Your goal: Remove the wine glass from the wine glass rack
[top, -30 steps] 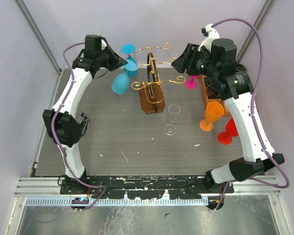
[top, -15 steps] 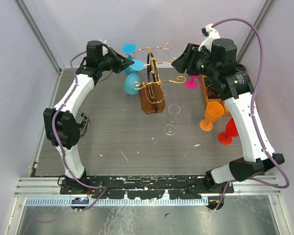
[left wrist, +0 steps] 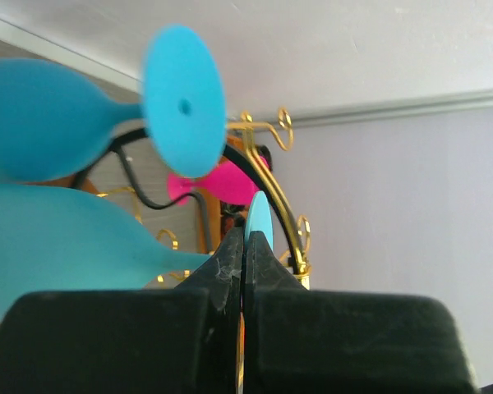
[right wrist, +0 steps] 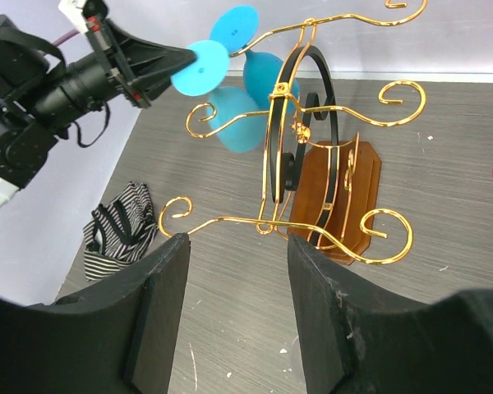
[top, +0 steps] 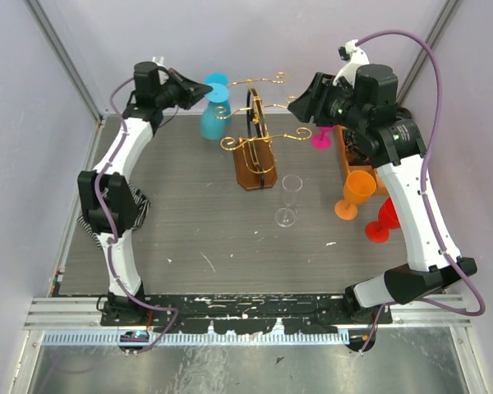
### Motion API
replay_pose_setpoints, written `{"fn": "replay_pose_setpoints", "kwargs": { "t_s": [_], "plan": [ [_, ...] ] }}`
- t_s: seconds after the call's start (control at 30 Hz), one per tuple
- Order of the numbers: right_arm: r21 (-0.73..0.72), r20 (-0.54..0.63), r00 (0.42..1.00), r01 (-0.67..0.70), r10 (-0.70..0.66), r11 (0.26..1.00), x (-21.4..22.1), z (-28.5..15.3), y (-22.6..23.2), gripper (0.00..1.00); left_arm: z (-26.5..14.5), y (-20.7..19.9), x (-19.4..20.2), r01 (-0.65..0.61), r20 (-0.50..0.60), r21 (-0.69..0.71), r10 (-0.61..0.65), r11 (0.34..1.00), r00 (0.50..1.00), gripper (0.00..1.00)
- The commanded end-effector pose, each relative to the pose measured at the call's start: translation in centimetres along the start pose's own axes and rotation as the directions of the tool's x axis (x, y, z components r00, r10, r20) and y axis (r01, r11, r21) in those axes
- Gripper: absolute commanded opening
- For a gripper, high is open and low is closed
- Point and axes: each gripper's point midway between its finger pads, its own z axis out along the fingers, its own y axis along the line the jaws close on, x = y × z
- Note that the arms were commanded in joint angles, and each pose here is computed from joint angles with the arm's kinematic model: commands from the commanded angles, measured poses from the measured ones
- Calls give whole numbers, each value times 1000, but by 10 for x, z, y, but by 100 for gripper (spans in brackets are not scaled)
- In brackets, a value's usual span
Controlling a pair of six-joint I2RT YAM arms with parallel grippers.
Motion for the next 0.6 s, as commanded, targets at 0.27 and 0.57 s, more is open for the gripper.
{"fn": "replay_pose_setpoints", "kwargs": {
  "t_s": [0.27, 0.57],
  "plan": [
    [-95, 20, 1000, -4, 6, 995, -17, 4, 20, 56, -164, 47, -87, -205, 189, -559, 364, 803, 912, 0],
    [-159, -50, 998, -47, 40, 986, -16, 56, 23, 55, -217, 142, -117, -400, -309, -914, 514, 74, 800, 0]
  ]
}}
